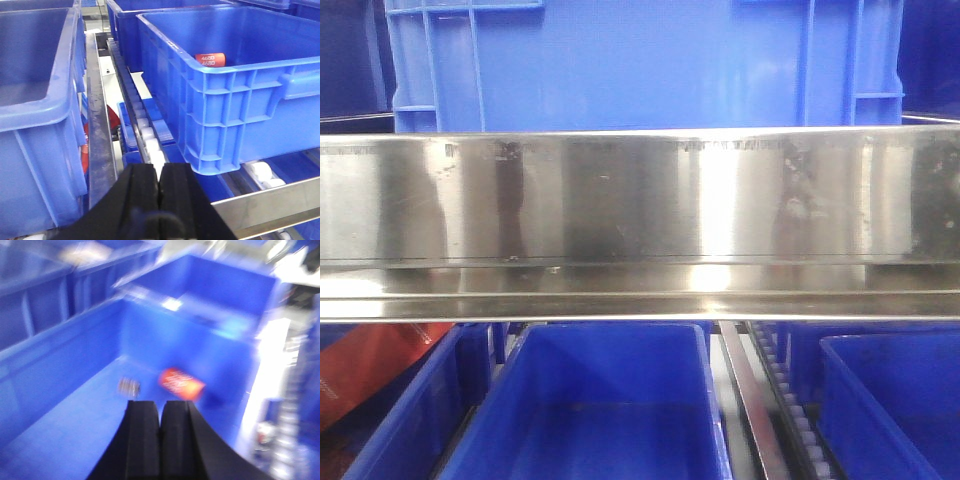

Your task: Place cylindrical capacitor in blue bin on shelf

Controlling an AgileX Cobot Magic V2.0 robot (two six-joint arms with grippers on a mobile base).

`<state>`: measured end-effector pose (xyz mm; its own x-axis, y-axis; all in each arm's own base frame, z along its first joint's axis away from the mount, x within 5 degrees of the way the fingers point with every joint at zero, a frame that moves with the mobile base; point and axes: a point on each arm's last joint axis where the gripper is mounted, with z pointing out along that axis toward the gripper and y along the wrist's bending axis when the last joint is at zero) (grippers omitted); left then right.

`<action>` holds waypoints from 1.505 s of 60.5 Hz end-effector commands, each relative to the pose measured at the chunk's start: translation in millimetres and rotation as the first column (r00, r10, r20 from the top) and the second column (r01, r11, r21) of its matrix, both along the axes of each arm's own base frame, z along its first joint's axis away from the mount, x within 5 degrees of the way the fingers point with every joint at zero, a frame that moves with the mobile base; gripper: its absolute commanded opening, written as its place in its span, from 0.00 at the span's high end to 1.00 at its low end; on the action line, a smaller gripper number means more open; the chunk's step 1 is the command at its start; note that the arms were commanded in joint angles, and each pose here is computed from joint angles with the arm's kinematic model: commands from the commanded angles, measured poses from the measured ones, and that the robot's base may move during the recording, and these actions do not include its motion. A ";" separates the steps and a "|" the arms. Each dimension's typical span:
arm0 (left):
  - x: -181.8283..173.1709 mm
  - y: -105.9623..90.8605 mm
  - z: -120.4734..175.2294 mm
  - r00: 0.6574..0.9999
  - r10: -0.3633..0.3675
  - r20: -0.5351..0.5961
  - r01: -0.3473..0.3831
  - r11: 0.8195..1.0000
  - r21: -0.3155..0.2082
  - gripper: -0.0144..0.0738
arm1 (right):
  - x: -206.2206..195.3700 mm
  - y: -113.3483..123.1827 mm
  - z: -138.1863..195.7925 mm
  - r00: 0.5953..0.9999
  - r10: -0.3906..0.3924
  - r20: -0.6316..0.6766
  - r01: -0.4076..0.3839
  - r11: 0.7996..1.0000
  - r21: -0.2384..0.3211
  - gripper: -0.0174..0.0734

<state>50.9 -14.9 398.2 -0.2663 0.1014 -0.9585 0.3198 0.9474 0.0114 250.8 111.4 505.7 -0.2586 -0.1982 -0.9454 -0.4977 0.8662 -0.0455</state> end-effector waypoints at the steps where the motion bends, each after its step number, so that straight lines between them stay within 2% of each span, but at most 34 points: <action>1: -0.5 0.9 2.2 1.000 0.009 0.029 -0.008 1.000 -0.009 0.96 | -17.1 -13.6 -5.8 0.999 -0.030 0.021 0.030 1.000 0.010 0.97; 11: -0.2 1.5 2.5 0.999 0.013 0.034 -0.013 1.000 -0.001 0.96 | -58.4 -38.3 -38.5 0.993 -0.095 0.066 0.091 0.994 0.061 0.97; 21: -0.2 1.5 2.5 0.999 0.013 0.034 -0.013 1.000 -0.001 0.96 | -100.6 -55.2 -80.3 0.983 -0.127 0.131 0.114 0.989 0.099 0.97; 30: -0.1 1.7 2.5 0.999 0.015 0.035 -0.015 1.000 0.001 0.96 | -130.3 -66.1 -120.8 0.979 -0.140 0.150 0.124 0.986 0.111 0.97; 38: -0.1 1.7 2.5 0.999 0.015 0.035 -0.015 1.000 0.001 0.96 | -152.5 -73.6 -141.2 0.974 -0.144 0.174 0.124 0.985 0.123 0.97; 50: -0.1 1.7 2.5 0.999 0.015 0.035 -0.015 1.000 0.001 0.96 | -169.8 -80.4 -147.9 0.951 -0.164 0.263 0.121 0.978 0.170 0.97; 91: -0.1 1.7 2.5 0.999 0.015 0.035 -0.015 1.000 0.001 0.96 | -170.1 -80.6 -147.1 0.948 -0.166 0.270 0.121 0.977 0.174 0.97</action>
